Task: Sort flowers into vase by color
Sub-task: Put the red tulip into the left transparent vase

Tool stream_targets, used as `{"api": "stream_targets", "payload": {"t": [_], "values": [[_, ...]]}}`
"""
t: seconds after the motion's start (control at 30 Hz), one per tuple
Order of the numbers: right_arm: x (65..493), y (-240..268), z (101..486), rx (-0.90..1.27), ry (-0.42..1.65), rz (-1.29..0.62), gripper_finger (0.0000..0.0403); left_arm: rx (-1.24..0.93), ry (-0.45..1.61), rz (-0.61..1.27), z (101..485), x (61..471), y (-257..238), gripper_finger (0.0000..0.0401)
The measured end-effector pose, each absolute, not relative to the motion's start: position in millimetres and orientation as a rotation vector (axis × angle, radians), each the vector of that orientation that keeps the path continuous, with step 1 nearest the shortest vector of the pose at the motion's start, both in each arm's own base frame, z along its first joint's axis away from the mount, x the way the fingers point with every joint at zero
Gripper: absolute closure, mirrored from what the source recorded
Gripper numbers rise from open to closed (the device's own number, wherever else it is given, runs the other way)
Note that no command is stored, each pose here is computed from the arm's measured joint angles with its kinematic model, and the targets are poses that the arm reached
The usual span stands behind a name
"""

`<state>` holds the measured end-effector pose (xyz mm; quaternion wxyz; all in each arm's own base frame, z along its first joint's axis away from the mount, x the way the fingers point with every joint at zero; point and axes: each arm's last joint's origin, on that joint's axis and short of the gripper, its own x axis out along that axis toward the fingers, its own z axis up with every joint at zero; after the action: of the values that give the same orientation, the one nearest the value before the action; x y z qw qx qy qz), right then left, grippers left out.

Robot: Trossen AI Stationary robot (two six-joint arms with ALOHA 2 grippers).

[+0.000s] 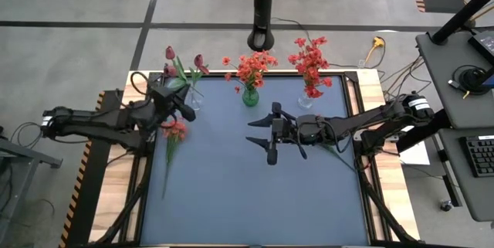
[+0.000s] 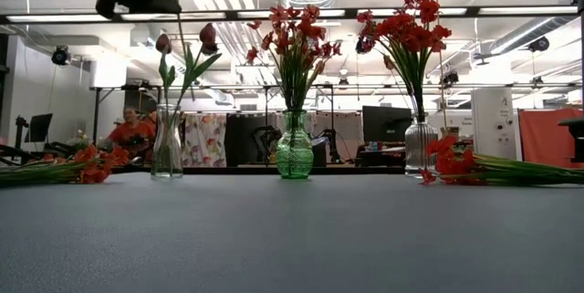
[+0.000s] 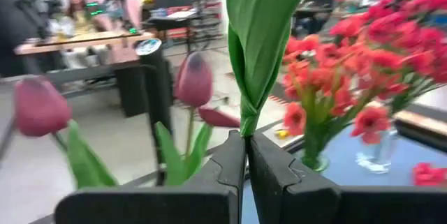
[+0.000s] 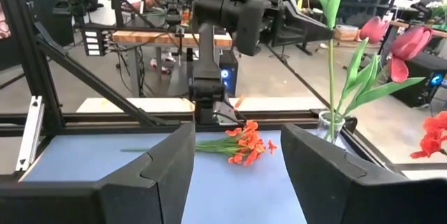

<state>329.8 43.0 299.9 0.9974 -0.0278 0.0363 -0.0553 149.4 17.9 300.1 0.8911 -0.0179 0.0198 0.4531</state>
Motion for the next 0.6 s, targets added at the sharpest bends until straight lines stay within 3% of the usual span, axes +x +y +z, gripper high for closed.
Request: {"api": "stream_targets", "payload": {"t": [0.33,0.6], "values": [[331,43,297,-0.053,0.080,-0.112,0.0197,-0.062,0.147,0.962,335,125,19,0.0401],[332,43,296,-0.054,0.084,-0.112,0.0197,-0.021,0.225,1.093,342,116,25,0.0401]]}}
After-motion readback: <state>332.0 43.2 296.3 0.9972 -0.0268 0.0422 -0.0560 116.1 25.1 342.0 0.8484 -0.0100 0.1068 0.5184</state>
